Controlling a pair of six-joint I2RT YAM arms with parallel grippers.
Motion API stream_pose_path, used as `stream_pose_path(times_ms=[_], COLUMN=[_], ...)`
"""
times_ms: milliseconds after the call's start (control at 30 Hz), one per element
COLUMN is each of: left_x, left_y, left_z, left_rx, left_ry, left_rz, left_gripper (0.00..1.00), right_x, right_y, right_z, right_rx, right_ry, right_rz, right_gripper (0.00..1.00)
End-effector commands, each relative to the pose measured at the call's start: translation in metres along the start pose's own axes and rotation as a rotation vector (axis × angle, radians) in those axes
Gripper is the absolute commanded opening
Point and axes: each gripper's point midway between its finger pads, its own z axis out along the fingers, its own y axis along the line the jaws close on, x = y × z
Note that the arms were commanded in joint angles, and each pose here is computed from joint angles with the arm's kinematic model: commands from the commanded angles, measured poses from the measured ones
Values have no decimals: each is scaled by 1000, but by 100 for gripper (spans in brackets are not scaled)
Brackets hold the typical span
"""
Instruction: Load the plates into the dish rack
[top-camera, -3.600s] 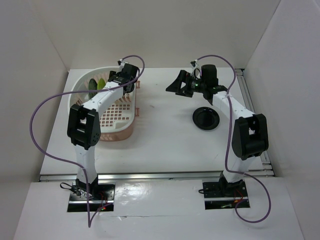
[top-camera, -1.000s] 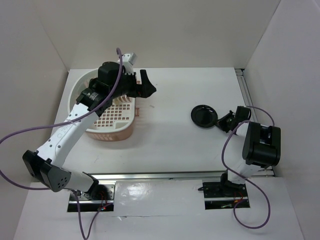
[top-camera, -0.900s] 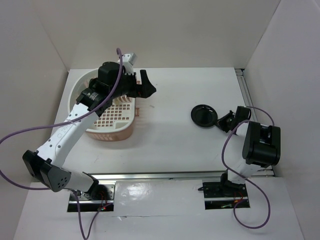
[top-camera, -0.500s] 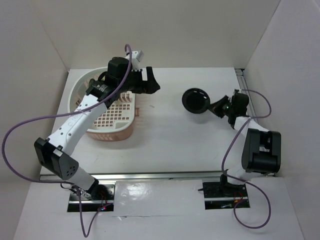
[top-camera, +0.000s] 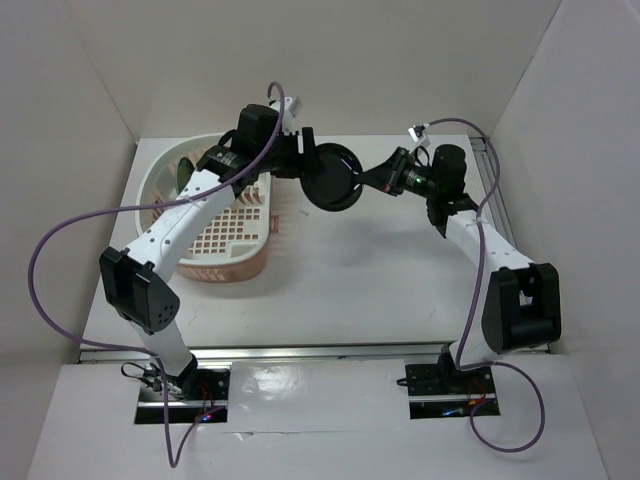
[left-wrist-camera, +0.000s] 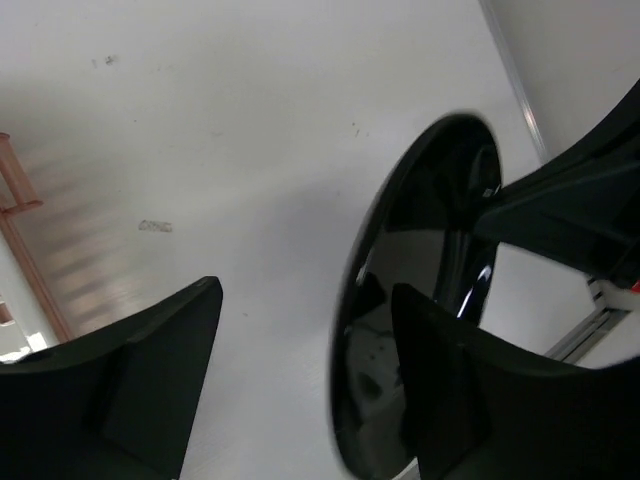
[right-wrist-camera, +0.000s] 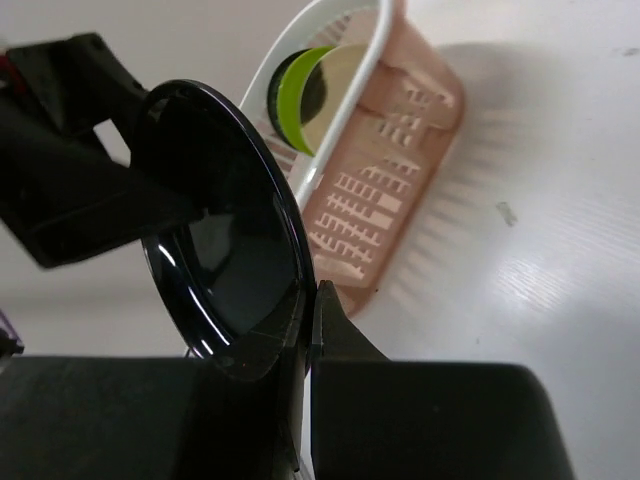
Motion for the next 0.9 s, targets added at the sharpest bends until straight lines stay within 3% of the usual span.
stream_pose_path(times_ms=[0,67,200,267,300,367,400,433,467,567,867], left_x=[-22,-22,-25,-25,-25,-24,-24,-30,-30,-51,-117], left_y=[-12,-12,-12,-12,-12,-13,-13,-12,-5,4,82], left_z=[-5,-5,-9,-9,-9,-9,-9,-11,-10,-19,-85], left_rx=[44,44,36,36,36,45,45,31,-5,-79,-628], left_ry=[-55,-55,-68,-68,-68,-64,-64,-81,-85,-152,-401], left_rz=[33,23,24,24,24,25,25,36,34,72,226], left_gripper=[73,49,40,22,2,0,0,0,0,0,0], right_x=[-13,-14,-13,-12,-15,-14,-14,-18,-20,-17,-7], right_y=[37,36,34,29,32,31,31,33,29,20,-4], right_z=[5,6,6,8,8,9,9,9,12,13,18], right_rx=[-128,-121,-117,-102,-107,-116,-116,-114,-97,-62,29], right_ry=[-2,-9,-5,-2,-8,-2,-2,-14,-16,3,63], right_rz=[-113,-112,-124,-111,-119,-122,-122,-128,-117,-108,-86], right_gripper=[0,0,0,0,0,4,15,78,96,100,100])
